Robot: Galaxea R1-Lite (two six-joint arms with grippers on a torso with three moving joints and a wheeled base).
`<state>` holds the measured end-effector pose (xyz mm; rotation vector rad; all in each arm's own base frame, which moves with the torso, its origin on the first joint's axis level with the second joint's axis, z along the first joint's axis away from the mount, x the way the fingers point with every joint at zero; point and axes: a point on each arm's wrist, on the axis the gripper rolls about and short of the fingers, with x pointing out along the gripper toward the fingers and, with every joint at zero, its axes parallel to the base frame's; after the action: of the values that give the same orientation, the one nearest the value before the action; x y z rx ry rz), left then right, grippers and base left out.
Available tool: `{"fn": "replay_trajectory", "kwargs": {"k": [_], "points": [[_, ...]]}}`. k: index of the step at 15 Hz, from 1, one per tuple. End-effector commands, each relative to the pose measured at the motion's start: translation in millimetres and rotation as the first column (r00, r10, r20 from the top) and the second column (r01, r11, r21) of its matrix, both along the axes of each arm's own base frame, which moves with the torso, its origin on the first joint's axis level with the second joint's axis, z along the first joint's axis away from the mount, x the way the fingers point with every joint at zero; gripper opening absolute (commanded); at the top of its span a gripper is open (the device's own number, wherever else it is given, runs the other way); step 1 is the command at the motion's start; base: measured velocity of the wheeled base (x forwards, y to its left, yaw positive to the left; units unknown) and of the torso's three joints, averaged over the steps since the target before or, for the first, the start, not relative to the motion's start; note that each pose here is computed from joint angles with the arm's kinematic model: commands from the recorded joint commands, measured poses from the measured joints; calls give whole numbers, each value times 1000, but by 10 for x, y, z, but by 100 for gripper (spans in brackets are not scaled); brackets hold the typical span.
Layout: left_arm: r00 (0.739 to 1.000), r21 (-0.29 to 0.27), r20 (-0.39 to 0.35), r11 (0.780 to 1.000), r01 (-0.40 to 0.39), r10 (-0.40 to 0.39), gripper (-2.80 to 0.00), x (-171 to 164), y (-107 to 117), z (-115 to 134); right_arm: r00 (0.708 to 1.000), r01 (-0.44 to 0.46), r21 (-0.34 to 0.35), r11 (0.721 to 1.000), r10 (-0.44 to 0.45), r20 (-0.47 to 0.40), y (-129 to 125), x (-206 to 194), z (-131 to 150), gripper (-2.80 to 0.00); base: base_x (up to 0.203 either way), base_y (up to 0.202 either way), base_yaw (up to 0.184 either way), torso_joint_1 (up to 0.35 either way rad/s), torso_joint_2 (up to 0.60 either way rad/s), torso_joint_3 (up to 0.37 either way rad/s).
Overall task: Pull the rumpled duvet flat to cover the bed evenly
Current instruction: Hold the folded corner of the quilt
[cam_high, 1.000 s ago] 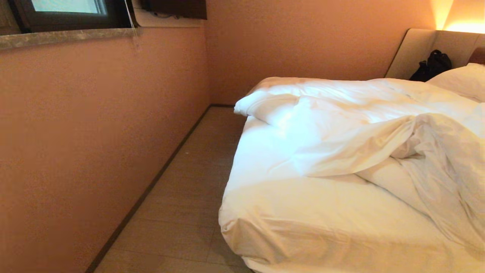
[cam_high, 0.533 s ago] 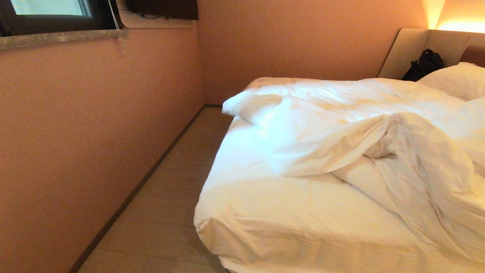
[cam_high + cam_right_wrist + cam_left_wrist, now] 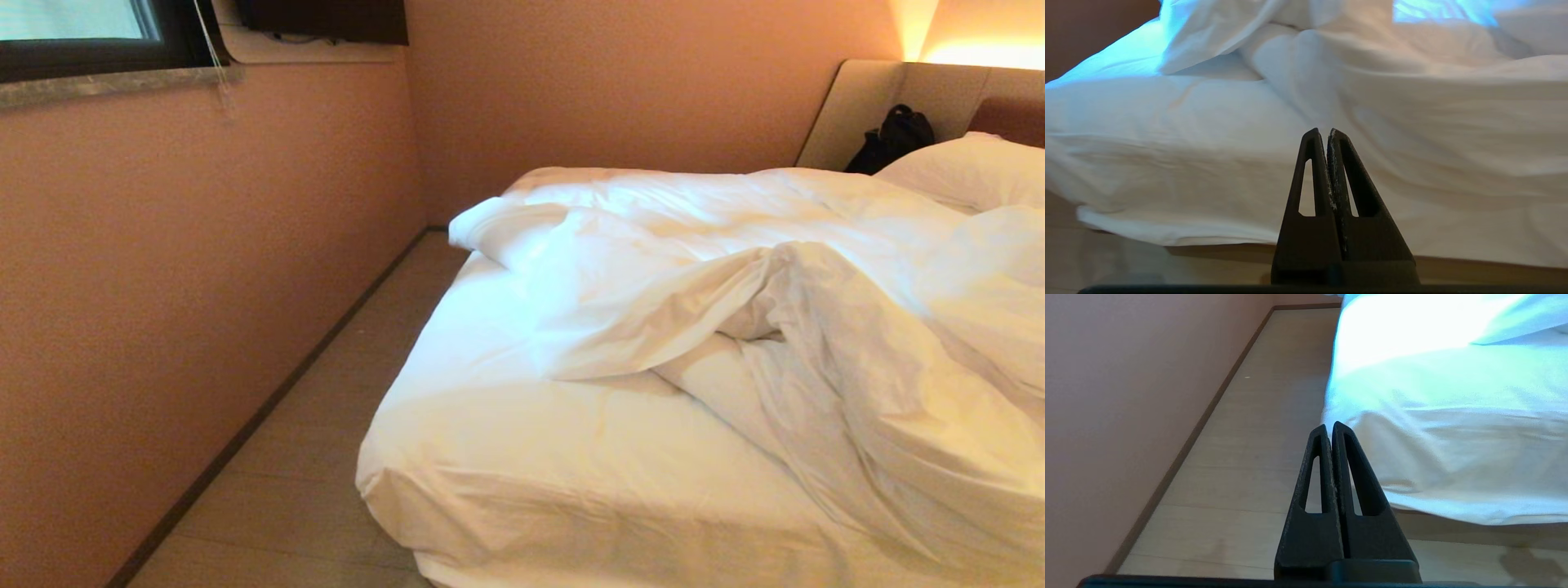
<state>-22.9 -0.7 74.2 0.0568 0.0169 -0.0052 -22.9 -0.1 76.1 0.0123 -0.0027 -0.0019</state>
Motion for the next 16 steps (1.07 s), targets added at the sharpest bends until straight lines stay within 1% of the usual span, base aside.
{"fn": "replay_trajectory", "kwargs": {"k": [1,16], "points": [[1000,0,-1,1000,0,0,-280,1,0,-1,1000,0,0,1000,0,0,0,0,0,-280,0,-194,0,12,2,2],[1000,-2,-1,1000,0,0,-280,1,0,-1,1000,0,0,1000,0,0,0,0,0,-280,0,-195,0,3,2,3]]}}
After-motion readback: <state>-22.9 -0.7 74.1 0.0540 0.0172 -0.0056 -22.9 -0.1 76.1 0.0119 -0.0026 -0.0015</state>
